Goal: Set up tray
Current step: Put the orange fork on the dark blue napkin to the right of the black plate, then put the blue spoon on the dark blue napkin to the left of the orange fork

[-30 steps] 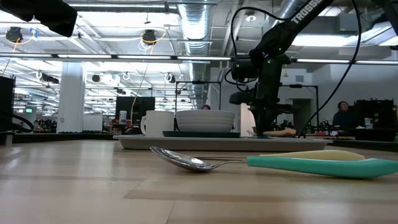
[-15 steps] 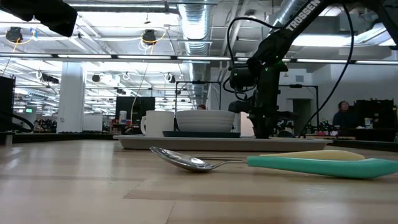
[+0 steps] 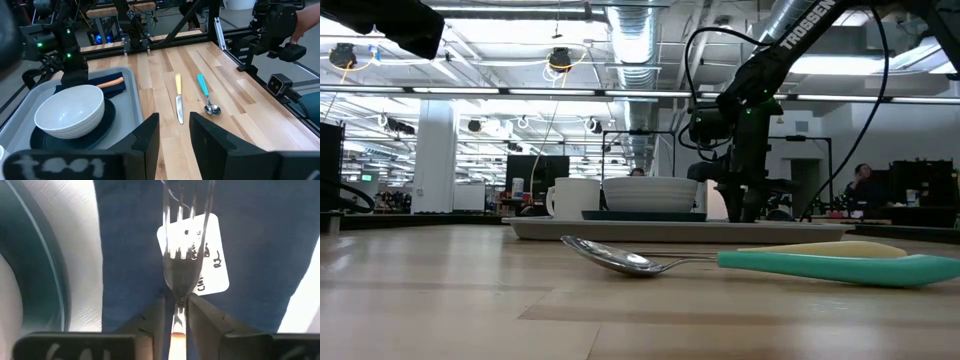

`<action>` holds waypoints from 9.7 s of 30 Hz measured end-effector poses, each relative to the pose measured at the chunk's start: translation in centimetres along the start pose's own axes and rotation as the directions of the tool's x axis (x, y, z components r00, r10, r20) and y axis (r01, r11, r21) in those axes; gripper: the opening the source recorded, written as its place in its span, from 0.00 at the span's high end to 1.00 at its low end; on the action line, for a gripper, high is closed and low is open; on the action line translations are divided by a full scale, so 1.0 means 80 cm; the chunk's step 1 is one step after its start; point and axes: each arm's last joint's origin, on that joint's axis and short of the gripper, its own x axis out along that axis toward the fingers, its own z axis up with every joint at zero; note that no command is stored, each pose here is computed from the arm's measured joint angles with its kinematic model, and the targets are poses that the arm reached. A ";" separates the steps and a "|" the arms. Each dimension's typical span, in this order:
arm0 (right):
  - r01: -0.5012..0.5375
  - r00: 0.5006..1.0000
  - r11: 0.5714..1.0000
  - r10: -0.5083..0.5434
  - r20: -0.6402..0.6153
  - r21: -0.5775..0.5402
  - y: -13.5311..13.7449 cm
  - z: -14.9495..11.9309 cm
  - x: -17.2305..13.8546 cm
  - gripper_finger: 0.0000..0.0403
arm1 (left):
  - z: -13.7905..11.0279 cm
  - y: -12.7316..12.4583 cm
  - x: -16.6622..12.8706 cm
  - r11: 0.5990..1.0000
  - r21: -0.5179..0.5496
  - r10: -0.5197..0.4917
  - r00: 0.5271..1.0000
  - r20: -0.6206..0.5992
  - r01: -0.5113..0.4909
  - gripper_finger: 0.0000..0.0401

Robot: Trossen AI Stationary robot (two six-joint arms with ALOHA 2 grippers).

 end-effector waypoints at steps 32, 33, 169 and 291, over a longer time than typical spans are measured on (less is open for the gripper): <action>0.128 0.963 0.947 -0.190 -0.191 -0.295 0.020 -0.018 -0.064 0.72 | 0.000 0.000 0.000 1.000 0.000 0.000 1.000 -0.001 0.000 0.76; 0.133 0.954 0.930 -0.215 -0.211 -0.344 0.024 -0.028 -0.068 0.72 | 0.000 0.000 0.000 1.000 0.000 0.001 1.000 -0.001 -0.001 0.76; -0.250 0.925 0.394 0.367 -0.098 -0.885 0.230 -0.317 -0.033 0.73 | 0.015 0.005 0.004 0.983 -0.005 0.185 0.978 0.097 -0.185 0.76; -0.267 0.939 0.442 0.318 -0.129 -0.856 0.231 -0.363 0.001 0.73 | 0.013 0.005 0.004 0.983 -0.041 0.184 0.979 0.084 -0.181 0.76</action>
